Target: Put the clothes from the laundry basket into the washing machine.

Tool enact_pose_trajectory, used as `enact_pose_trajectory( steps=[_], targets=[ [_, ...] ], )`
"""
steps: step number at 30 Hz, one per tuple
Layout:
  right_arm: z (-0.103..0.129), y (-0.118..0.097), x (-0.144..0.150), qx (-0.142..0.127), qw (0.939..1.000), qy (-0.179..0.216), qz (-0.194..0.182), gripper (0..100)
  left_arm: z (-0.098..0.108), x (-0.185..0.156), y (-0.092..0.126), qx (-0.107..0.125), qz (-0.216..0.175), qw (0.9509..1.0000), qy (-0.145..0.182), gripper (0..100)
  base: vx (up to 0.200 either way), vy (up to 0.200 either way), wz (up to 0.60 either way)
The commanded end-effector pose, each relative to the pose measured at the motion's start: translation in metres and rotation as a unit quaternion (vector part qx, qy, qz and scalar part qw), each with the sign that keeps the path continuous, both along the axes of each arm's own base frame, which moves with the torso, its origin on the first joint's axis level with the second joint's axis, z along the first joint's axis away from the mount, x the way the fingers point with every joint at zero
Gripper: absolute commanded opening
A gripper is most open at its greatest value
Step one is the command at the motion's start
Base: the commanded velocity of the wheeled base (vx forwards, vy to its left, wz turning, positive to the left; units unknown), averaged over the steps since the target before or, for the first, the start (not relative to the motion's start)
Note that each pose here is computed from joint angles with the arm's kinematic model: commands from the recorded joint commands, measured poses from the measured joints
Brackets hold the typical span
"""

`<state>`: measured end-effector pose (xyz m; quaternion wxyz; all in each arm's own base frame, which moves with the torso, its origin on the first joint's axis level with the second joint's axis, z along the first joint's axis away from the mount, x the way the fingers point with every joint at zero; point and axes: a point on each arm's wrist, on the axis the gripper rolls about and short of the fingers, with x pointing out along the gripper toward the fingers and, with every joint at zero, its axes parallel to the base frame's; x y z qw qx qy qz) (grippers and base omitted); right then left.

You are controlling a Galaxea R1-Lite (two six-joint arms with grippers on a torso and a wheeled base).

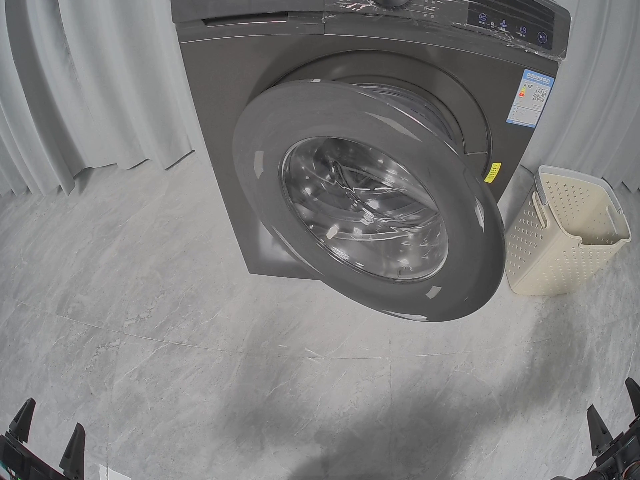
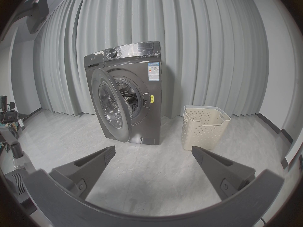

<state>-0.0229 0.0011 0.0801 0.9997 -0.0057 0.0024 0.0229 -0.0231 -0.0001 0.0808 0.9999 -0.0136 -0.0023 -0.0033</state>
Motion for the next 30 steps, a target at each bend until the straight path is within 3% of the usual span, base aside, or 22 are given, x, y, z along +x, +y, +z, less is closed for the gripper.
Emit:
enact_pose_trajectory(
  steps=[1, 6, 8, 10, 13, 15, 16, 17, 19, 21, 22, 23, 26, 30],
  targets=[
    [-0.005, 0.000, 0.001, 0.000, 1.0000, 0.007, 0.000, 100, -0.005, 0.001, 0.000, 0.000, 0.000, 1.0000, 0.005, 100, 0.000, -0.200, 0.00],
    [-0.001, 0.000, 0.000, 0.000, 1.0000, -0.007, 0.006, 100, -0.005, 0.001, 0.000, 0.000, -0.001, 1.0000, 0.005, 100, 0.000, -0.120, 0.00],
    [0.026, 0.000, -0.008, 0.003, 0.9970, -0.076, 0.011, 100, -0.005, 0.001, 0.000, 0.002, -0.001, 1.0000, 0.005, 100, 0.000, 0.000, 0.00],
    [0.056, 0.000, -0.015, 0.010, 0.9931, -0.115, 0.020, 100, -0.005, 0.001, 0.000, 0.003, -0.001, 1.0000, 0.005, 100, 0.000, 0.000, 0.00],
    [0.069, 0.000, -0.005, 0.014, 0.9959, -0.083, 0.034, 100, -0.005, 0.001, 0.000, 0.007, -0.003, 1.0000, 0.005, 100, 0.000, 0.000, 0.00],
    [0.063, 0.002, 0.019, 0.015, 0.9968, 0.000, 0.078, 100, -0.005, 0.001, 0.000, 0.007, -0.003, 1.0000, 0.005, 100, 0.000, 0.000, 0.00],
    [0.063, 0.002, 0.019, 0.015, 0.9968, 0.000, 0.078, 100, -0.005, 0.001, 0.000, 0.007, -0.003, 1.0000, 0.005, 100, 0.000, 0.000, 0.00],
    [0.060, 0.004, 0.036, 0.012, 0.9926, 0.059, 0.106, 100, -0.005, 0.001, 0.000, 0.007, -0.003, 1.0000, 0.005, 100, 0.000, 0.000, 0.00],
    [0.062, 0.007, 0.050, 0.010, 0.9855, 0.090, 0.143, 100, -0.005, 0.001, 0.000, 0.007, -0.004, 1.0000, 0.005, 100, 0.000, 0.000, 0.00],
    [0.067, 0.012, 0.065, 0.011, 0.9760, 0.103, 0.192, 100, -0.005, 0.001, 0.000, 0.007, -0.004, 1.0000, 0.005, 100, 0.000, 0.000, 0.00],
    [0.067, 0.012, 0.065, 0.011, 0.9760, 0.103, 0.192, 100, -0.005, 0.001, 0.000, 0.007, -0.004, 1.0000, 0.005, 100, 0.000, 0.000, 0.00],
    [0.074, 0.021, 0.084, 0.018, 0.9662, 0.109, 0.233, 100, -0.005, 0.001, 0.000, 0.008, -0.006, 0.9999, 0.005, 100, 0.000, 0.000, 0.00],
    [0.078, 0.038, 0.106, 0.034, 0.9509, 0.114, 0.285, 100, -0.005, 0.001, 0.000, 0.009, -0.007, 0.9999, 0.005, 100, 0.000, 0.000, 0.00],
    [0.076, 0.057, 0.130, 0.031, 0.9431, 0.131, 0.304, 100, -0.005, 0.001, 0.000, 0.008, -0.007, 0.9999, 0.005, 100, 0.000, 0.000, 0.00]
  ],
)
